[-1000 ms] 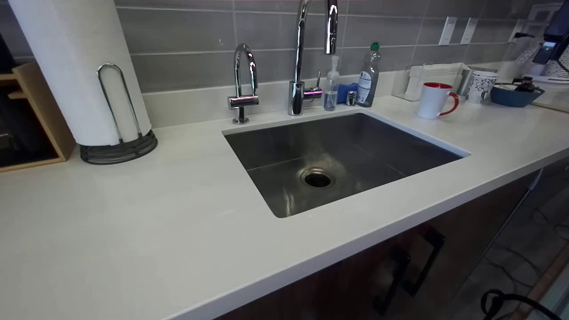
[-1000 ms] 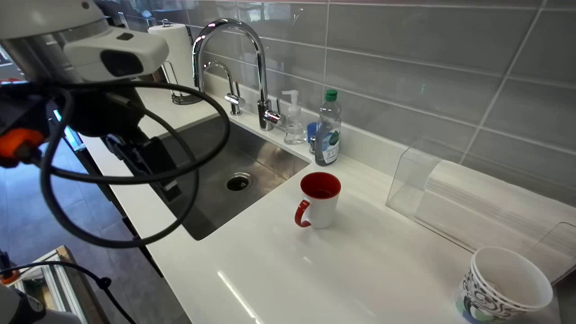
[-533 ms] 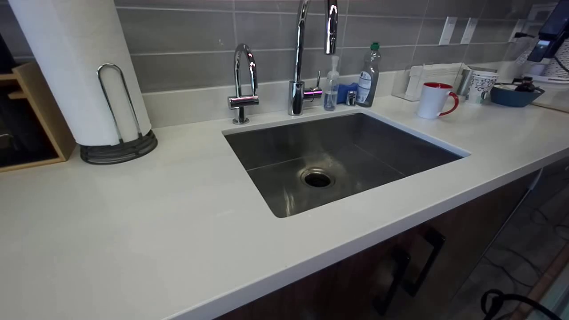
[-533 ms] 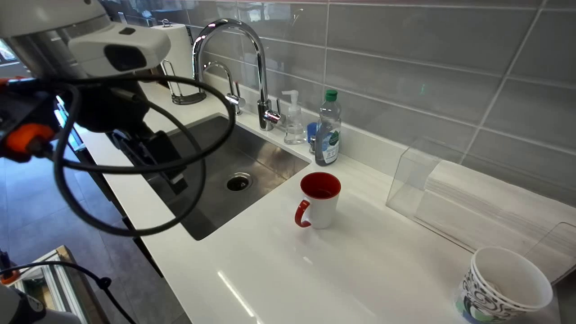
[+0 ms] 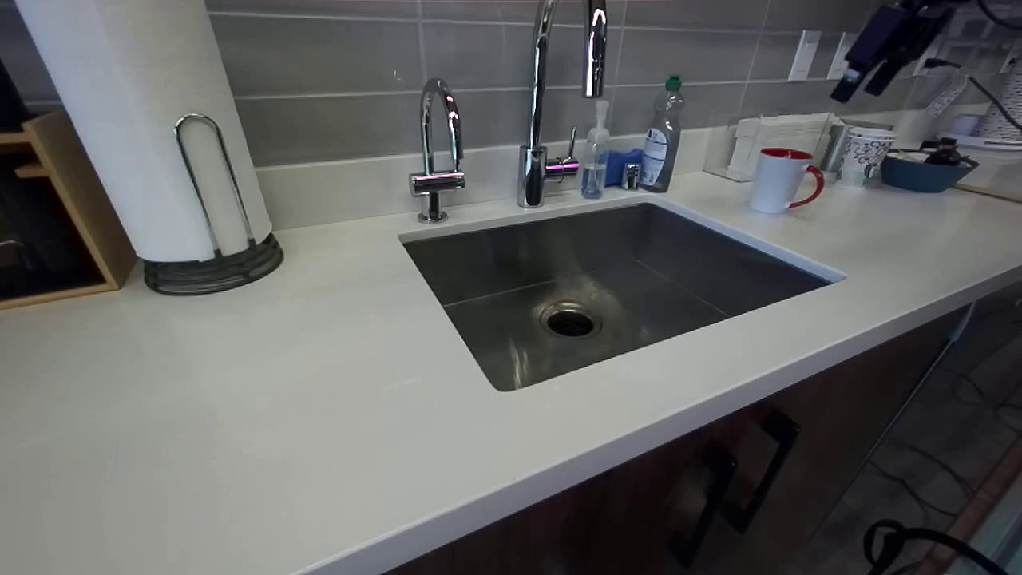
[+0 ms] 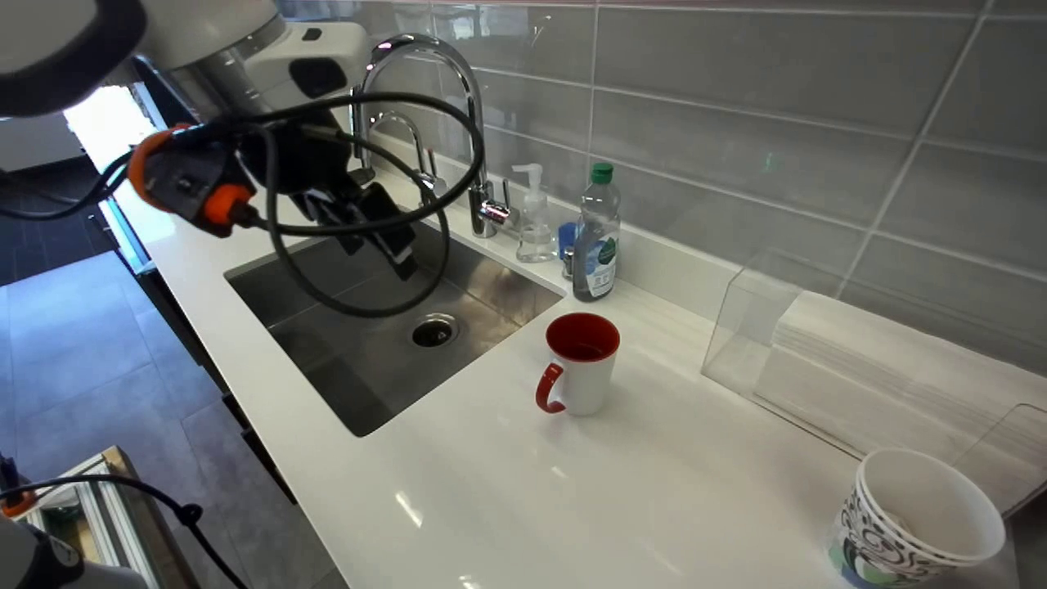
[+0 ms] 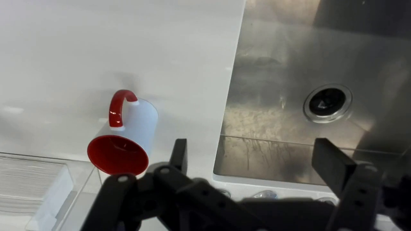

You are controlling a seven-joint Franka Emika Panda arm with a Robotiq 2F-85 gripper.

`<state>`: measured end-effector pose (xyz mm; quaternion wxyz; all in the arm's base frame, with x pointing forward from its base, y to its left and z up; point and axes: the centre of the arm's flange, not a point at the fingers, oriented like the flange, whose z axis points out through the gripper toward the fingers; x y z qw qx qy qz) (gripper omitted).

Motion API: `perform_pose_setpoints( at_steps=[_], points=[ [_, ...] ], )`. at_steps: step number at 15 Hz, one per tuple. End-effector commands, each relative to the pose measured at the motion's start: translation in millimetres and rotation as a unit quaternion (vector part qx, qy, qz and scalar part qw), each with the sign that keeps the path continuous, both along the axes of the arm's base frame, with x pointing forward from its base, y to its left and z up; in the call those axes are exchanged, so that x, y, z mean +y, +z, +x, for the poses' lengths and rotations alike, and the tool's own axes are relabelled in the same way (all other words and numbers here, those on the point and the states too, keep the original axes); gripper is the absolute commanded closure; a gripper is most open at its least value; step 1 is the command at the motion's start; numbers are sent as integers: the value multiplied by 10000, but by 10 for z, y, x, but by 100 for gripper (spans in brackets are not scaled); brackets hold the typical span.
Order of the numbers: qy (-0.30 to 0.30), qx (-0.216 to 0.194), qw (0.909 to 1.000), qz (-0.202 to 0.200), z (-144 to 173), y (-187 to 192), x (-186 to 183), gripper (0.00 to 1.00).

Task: Move the dishwashing liquid to the right.

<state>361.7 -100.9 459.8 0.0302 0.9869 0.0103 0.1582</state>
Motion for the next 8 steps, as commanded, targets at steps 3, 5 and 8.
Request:
perform_pose_setpoints(
  at_steps=[3,5,8],
  points=[
    [-504,-312,9977,325,939,-6,-65,0],
    [-605,-476,9965,332,1188,6,-110,0],
    [-998,-800,9913,294,1546,3,-150,0]
  ],
)
